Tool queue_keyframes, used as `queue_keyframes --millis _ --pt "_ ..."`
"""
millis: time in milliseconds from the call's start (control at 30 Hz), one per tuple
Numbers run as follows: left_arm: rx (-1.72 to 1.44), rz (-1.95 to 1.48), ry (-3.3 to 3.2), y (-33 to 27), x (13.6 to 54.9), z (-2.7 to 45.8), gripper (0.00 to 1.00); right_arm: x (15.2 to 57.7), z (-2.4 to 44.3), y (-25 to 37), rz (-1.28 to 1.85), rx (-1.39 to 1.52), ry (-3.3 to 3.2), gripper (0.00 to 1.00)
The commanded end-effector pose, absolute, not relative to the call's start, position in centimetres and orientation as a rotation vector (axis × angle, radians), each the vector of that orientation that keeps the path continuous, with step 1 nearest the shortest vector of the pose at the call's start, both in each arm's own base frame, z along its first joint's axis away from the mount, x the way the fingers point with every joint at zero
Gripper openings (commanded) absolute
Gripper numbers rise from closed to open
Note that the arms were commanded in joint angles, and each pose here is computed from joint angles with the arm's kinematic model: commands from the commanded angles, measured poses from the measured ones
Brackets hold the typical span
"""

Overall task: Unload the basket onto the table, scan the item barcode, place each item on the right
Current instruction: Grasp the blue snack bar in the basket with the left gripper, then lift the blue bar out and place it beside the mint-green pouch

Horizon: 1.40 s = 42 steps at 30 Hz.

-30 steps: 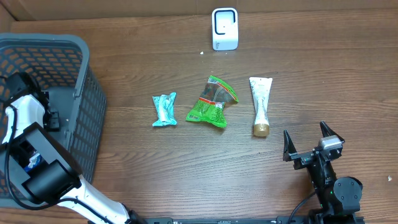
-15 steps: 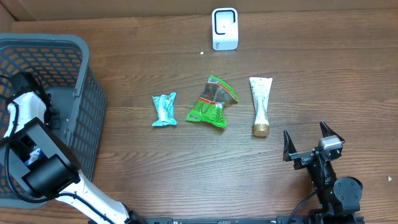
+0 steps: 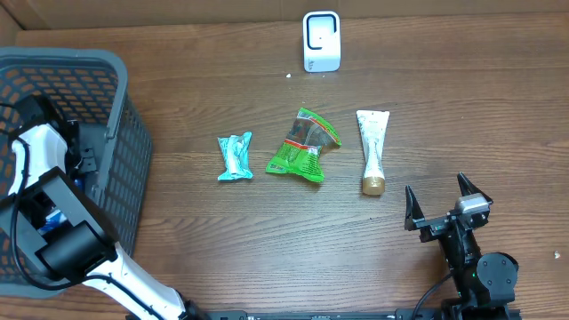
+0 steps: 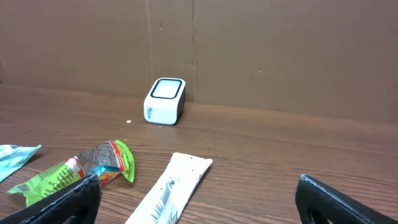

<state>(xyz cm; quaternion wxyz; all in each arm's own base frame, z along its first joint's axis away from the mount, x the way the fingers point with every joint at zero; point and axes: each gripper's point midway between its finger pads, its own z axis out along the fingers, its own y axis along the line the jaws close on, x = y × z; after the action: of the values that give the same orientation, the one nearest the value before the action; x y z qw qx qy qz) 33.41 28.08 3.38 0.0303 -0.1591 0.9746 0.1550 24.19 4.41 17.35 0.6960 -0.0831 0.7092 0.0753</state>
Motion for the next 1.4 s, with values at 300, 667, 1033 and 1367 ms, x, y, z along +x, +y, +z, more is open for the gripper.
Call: queue_keyframes --millis 300,667,1033,1367 --pt "-0.64 -0.243 2.889 21.2 39.6 10.8 0.04 24.2 17.2 4.4 0.166 -0.185 1.577 1.0" --pt "-0.64 -0.248 2.861 21.1 39.8 14.2 0.04 24.2 17.2 4.4 0.166 -0.185 1.577 1.0" --pt "-0.677 -0.239 2.772 20.5 39.7 19.1 0.04 24.2 17.2 4.4 0.166 -0.185 1.577 1.0" --pt "-0.532 -0.114 2.429 17.9 38.0 34.2 0.04 24.2 17.2 4.4 0.166 -0.185 1.577 1.0"
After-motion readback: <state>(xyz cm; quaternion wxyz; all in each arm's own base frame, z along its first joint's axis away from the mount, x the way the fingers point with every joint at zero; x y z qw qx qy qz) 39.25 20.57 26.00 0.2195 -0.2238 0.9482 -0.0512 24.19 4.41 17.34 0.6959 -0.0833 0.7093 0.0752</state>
